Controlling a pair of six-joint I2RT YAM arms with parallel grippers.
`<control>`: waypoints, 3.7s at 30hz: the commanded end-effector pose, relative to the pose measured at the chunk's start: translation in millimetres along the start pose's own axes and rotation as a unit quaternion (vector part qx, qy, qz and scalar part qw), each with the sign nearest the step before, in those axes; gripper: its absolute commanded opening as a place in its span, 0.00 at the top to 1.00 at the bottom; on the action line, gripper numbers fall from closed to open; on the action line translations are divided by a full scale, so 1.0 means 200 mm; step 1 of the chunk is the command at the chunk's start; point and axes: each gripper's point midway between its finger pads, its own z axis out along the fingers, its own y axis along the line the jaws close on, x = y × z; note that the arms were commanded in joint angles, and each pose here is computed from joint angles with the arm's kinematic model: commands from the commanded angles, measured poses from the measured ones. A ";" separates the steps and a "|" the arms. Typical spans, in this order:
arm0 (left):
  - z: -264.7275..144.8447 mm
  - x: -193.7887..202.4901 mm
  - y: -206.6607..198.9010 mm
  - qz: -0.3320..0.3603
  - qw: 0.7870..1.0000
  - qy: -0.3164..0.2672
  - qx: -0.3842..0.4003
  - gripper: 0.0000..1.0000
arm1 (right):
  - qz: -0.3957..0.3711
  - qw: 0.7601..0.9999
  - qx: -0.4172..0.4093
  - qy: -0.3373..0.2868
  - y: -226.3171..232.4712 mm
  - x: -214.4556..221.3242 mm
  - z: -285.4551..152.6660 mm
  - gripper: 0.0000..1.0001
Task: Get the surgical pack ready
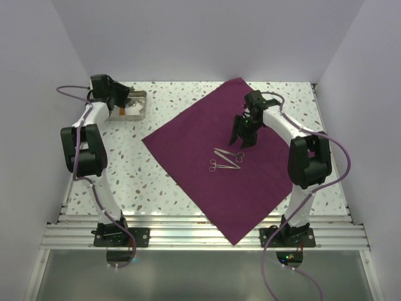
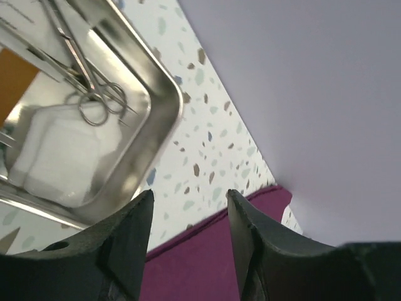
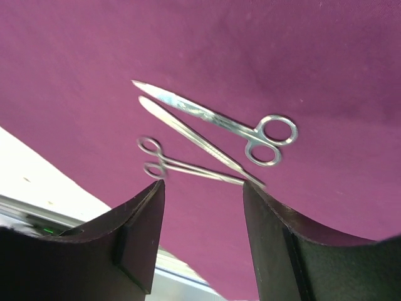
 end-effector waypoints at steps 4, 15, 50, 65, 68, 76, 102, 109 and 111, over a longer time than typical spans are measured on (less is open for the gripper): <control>-0.42 0.30 -0.24 0.228 0.971 0.046 0.058 0.45 | -0.163 0.986 0.013 0.017 0.06 0.10 -0.08 0.43; -0.86 0.85 0.12 0.318 0.931 0.163 0.076 0.45 | -0.312 0.949 -0.035 0.016 0.27 0.29 0.12 0.41; -1.08 0.99 0.33 0.317 0.920 0.219 0.074 0.44 | -0.328 0.942 0.076 0.009 0.12 0.16 0.37 0.57; -1.04 1.01 0.33 0.316 0.916 0.235 0.076 0.44 | -0.322 0.944 0.074 0.025 0.10 0.11 0.45 0.59; -1.03 1.01 0.32 0.315 0.916 0.236 0.076 0.44 | -0.319 0.944 0.074 0.040 0.09 0.14 0.47 0.75; -1.03 1.02 0.32 0.315 0.915 0.239 0.075 0.44 | -0.313 0.946 0.080 0.024 0.09 0.10 0.41 0.97; -1.37 1.64 -0.02 0.272 0.824 0.383 0.318 0.40 | -0.135 0.900 -0.415 0.000 1.09 0.25 -0.36 1.00; -1.35 1.67 -0.04 0.255 0.830 0.385 0.314 0.46 | -0.128 0.885 -0.448 0.009 1.10 0.30 -0.42 1.00; -1.35 1.67 -0.05 0.249 0.830 0.382 0.321 0.53 | -0.127 0.882 -0.452 0.020 1.10 0.32 -0.42 1.00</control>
